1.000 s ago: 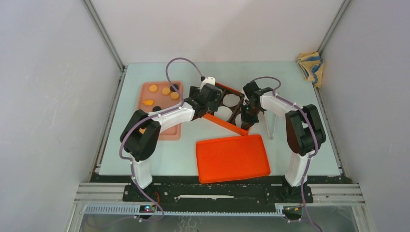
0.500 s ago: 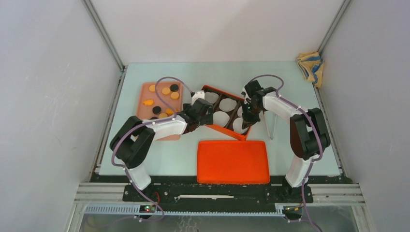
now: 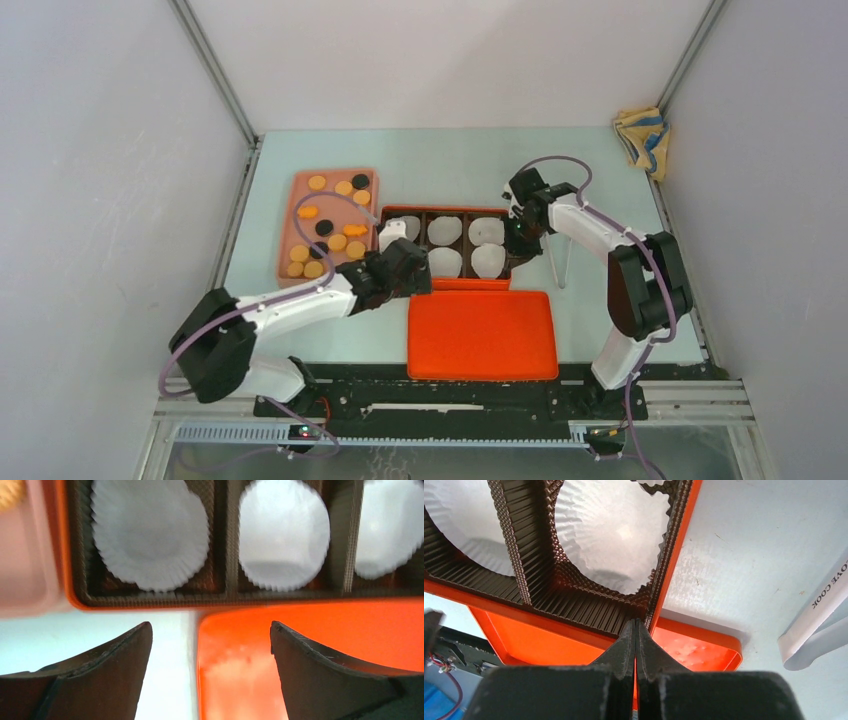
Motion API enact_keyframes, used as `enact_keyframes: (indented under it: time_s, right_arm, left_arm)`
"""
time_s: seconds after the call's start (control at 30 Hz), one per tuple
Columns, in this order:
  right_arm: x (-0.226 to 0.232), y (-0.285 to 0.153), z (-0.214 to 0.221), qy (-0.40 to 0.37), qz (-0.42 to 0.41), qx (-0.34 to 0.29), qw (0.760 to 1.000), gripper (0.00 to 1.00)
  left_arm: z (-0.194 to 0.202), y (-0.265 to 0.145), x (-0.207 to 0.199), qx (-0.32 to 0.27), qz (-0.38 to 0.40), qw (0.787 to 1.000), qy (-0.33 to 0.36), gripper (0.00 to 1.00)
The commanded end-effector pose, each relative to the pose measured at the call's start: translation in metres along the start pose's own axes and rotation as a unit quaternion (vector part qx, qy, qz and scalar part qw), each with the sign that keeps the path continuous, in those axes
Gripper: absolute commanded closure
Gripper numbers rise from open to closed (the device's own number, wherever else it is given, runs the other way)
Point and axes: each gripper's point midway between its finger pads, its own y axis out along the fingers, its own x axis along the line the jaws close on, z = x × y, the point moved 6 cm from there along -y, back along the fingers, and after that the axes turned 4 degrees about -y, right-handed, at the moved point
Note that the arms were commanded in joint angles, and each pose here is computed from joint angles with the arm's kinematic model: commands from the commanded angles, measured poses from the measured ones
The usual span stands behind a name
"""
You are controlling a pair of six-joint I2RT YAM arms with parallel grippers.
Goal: Pack the cookies
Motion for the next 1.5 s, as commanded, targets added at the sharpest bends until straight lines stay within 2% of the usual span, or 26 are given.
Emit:
enact_keyframes:
  time_s: [0.0, 0.1, 0.17, 0.27, 0.33, 0.37, 0.4, 0.5, 0.53, 0.7, 0.83, 0.9, 1.0, 1.07, 1.2, 1.27, 1.47]
  right_arm:
    - [0.003, -0.015, 0.000, -0.009, 0.001, -0.018, 1.000, 1.00]
    - [0.006, -0.017, -0.002, -0.010, -0.005, -0.020, 1.000, 1.00]
    - [0.010, -0.025, -0.009, -0.012, -0.011, -0.037, 0.999, 1.00]
    - [0.022, -0.045, -0.025, -0.023, -0.027, -0.082, 0.996, 1.00]
    - [0.029, -0.061, -0.035, -0.031, -0.035, -0.111, 0.993, 0.98]
    - [0.032, -0.069, -0.039, -0.036, -0.041, -0.123, 0.991, 0.97]
    - [0.036, -0.077, -0.043, -0.038, -0.045, -0.133, 0.989, 0.96]
    - [0.044, -0.095, -0.052, -0.051, -0.055, -0.151, 0.986, 0.95]
    - [0.047, -0.100, -0.055, -0.054, -0.057, -0.158, 0.984, 0.95]
    - [0.058, -0.106, -0.071, -0.062, -0.083, -0.165, 0.981, 0.95]
    - [0.062, -0.098, -0.077, -0.071, -0.088, -0.147, 0.983, 0.96]
    - [0.063, -0.091, -0.076, -0.073, -0.091, -0.136, 0.984, 0.96]
    - [0.065, -0.083, -0.074, -0.073, -0.105, -0.127, 0.984, 0.96]
    - [0.067, -0.079, -0.073, -0.073, -0.114, -0.125, 0.983, 0.96]
    - [0.074, -0.073, -0.070, -0.077, -0.133, -0.113, 0.982, 0.97]
    - [0.077, -0.071, -0.066, -0.080, -0.139, -0.108, 0.981, 0.97]
    - [0.079, -0.072, -0.061, -0.081, -0.150, -0.106, 0.980, 0.97]
  left_arm:
    - [0.036, -0.034, 0.010, 0.086, 0.019, 0.996, 0.026, 0.09]
    - [0.009, -0.058, 0.006, 0.050, 0.023, 0.998, 0.032, 0.11]
    - [-0.029, -0.084, -0.002, -0.015, 0.034, 0.999, 0.030, 0.11]
    - [-0.093, -0.117, -0.007, -0.133, 0.033, 0.990, 0.034, 0.00]
    - [-0.131, -0.126, -0.013, -0.173, 0.070, 0.982, 0.007, 0.01]
    - [-0.146, -0.127, -0.014, -0.186, 0.083, 0.979, -0.004, 0.17]
    - [-0.161, -0.126, -0.013, -0.201, 0.089, 0.976, -0.014, 0.40]
    - [-0.196, -0.108, -0.005, -0.208, 0.065, 0.976, -0.023, 0.97]
    - [-0.207, -0.101, -0.002, -0.207, 0.052, 0.977, -0.026, 1.00]
    - [-0.247, -0.045, 0.021, -0.163, -0.034, 0.984, -0.055, 1.00]
    - [-0.245, -0.009, 0.071, -0.102, -0.138, 0.980, -0.105, 1.00]
    - [-0.232, -0.003, 0.109, -0.089, -0.179, 0.967, -0.160, 1.00]
    - [-0.212, -0.006, 0.154, -0.100, -0.188, 0.942, -0.260, 1.00]
    - [-0.202, -0.007, 0.180, -0.106, -0.210, 0.923, -0.303, 1.00]
    - [-0.195, -0.014, 0.227, -0.120, -0.291, 0.887, -0.339, 1.00]
    - [-0.188, -0.007, 0.245, -0.097, -0.304, 0.877, -0.359, 1.00]
    - [-0.168, 0.030, 0.279, -0.009, -0.383, 0.860, -0.337, 1.00]
